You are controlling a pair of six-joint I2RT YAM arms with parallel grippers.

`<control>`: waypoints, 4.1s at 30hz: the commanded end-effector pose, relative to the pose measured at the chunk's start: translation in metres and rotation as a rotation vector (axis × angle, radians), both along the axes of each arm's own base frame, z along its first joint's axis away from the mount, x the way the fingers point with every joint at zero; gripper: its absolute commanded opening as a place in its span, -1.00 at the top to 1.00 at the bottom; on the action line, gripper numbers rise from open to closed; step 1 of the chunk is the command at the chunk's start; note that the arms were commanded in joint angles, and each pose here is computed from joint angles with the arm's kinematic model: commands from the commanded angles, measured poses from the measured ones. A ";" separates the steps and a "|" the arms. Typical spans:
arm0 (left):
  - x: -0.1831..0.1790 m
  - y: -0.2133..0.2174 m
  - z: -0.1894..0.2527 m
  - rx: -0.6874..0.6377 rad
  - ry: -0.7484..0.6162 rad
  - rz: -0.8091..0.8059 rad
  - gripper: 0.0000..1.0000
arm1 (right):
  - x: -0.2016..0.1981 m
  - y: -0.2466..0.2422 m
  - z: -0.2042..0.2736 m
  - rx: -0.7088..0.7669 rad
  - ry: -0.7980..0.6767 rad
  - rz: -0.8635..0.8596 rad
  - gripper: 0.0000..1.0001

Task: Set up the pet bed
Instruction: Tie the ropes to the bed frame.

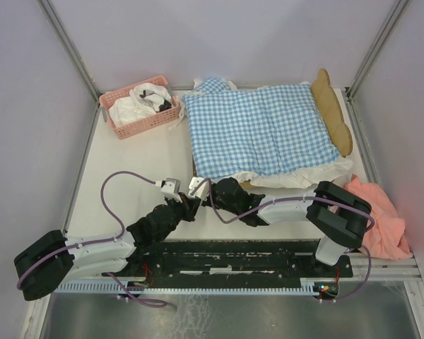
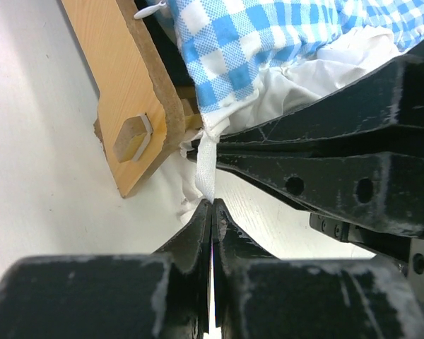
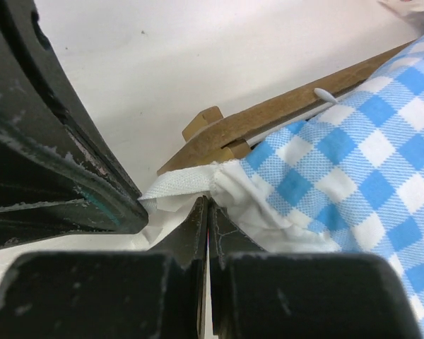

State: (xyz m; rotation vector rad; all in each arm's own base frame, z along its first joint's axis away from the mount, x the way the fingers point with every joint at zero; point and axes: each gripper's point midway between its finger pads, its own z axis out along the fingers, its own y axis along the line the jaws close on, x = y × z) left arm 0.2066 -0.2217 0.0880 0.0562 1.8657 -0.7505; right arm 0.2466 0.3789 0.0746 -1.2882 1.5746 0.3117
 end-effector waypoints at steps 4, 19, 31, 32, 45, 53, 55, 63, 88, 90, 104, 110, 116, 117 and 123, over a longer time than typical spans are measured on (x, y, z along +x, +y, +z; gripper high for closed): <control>0.006 -0.011 0.025 -0.085 -0.022 0.001 0.95 | -0.001 0.008 0.047 0.125 -0.098 0.042 0.95; 0.007 -0.011 0.027 -0.086 -0.026 0.005 0.95 | -0.016 0.018 0.027 0.006 -0.052 0.182 0.95; 0.006 -0.008 0.029 -0.093 -0.033 0.012 0.95 | -0.018 0.015 0.012 -0.089 -0.022 0.207 0.95; 0.006 -0.008 0.029 -0.092 -0.033 0.014 0.95 | -0.018 0.015 0.010 -0.097 -0.017 0.209 0.95; 0.007 -0.009 0.029 -0.082 -0.033 0.011 0.95 | -0.014 0.018 0.049 0.019 -0.128 0.210 0.95; 0.007 -0.015 0.032 -0.078 -0.029 -0.010 0.95 | -0.012 0.026 0.049 0.027 -0.220 0.270 0.95; 0.007 -0.015 0.033 -0.079 -0.030 -0.009 0.95 | -0.013 0.028 0.054 0.033 -0.231 0.288 0.95; 0.005 -0.011 0.033 -0.101 -0.025 0.004 0.95 | -0.019 0.033 0.035 -0.040 -0.237 0.379 0.95; -0.004 0.044 0.052 -0.252 0.112 0.236 -0.01 | -0.003 0.026 0.025 -0.032 -0.239 0.277 0.95; -0.002 0.044 0.061 -0.249 0.081 0.232 0.02 | -0.004 0.026 0.025 -0.033 -0.239 0.278 0.95; 0.011 0.015 0.058 -0.276 0.109 0.127 0.07 | -0.005 0.026 0.027 -0.017 -0.234 0.275 0.95; 0.017 0.019 0.056 -0.284 0.103 0.144 0.02 | -0.003 0.028 0.030 -0.012 -0.241 0.273 0.95; 0.023 0.023 0.045 -0.280 0.133 0.170 0.07 | -0.003 0.030 0.031 -0.006 -0.240 0.274 0.96; 0.023 0.023 0.043 -0.277 0.141 0.175 0.08 | -0.003 0.030 0.031 -0.005 -0.240 0.274 0.95; 0.024 0.025 0.035 -0.297 0.154 0.189 0.07 | -0.004 0.030 0.029 -0.004 -0.233 0.277 0.95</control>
